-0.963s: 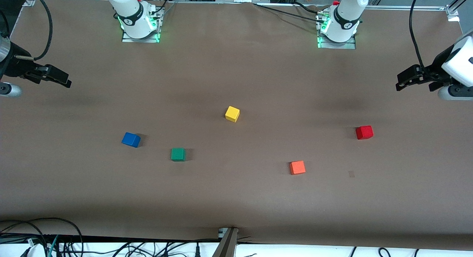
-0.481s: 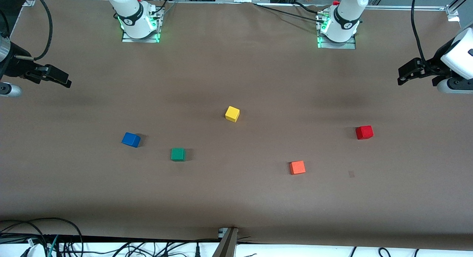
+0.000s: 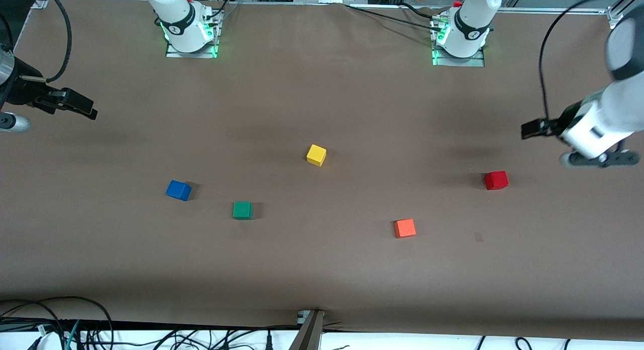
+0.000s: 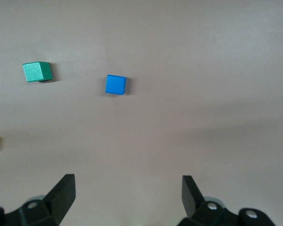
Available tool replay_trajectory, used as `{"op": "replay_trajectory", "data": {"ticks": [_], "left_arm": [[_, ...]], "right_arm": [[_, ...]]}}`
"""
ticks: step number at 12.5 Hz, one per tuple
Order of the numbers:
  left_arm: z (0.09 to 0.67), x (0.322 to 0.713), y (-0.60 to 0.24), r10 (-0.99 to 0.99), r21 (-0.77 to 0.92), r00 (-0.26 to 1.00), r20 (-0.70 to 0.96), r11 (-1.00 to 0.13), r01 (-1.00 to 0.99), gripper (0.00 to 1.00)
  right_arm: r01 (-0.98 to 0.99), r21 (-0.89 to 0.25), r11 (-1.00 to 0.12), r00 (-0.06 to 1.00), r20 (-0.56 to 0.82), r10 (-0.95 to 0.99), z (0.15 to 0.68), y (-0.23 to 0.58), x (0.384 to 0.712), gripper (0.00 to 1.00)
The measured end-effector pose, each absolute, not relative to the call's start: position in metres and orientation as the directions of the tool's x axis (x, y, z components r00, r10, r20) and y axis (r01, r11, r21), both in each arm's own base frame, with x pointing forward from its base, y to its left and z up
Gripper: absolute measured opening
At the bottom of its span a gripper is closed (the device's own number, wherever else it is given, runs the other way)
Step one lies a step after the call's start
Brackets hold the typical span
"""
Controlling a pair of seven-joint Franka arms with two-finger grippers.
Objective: Pass red block to right arm, stack on blue
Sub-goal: 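Reach the left gripper down over the red cube, then close the left gripper on the red cube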
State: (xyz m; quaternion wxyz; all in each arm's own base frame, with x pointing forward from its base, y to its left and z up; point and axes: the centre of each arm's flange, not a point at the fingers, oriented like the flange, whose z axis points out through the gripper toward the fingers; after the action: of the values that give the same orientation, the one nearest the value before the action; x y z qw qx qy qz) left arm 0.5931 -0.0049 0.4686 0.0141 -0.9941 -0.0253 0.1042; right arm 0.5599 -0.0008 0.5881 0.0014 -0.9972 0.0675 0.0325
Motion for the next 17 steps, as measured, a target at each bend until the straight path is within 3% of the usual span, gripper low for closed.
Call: {"op": "replay_trajectory", "data": {"ticks": [10, 17], "left_arm": [[0.282, 0.601, 0.032, 0.124, -0.006, 0.975, -0.183, -0.992, 0.125, 1.0], [0.203, 0.601, 0.046, 0.133, -0.003, 0.976, -0.173, -0.991, 0.135, 1.0]], "right_arm": [[-0.134, 0.001, -0.991, 0.989, -0.066, -0.134, 0.588, -0.001, 0.56, 1.0], [-0.134, 0.001, -0.991, 0.989, -0.066, -0.134, 0.588, -0.001, 0.56, 1.0]]}}
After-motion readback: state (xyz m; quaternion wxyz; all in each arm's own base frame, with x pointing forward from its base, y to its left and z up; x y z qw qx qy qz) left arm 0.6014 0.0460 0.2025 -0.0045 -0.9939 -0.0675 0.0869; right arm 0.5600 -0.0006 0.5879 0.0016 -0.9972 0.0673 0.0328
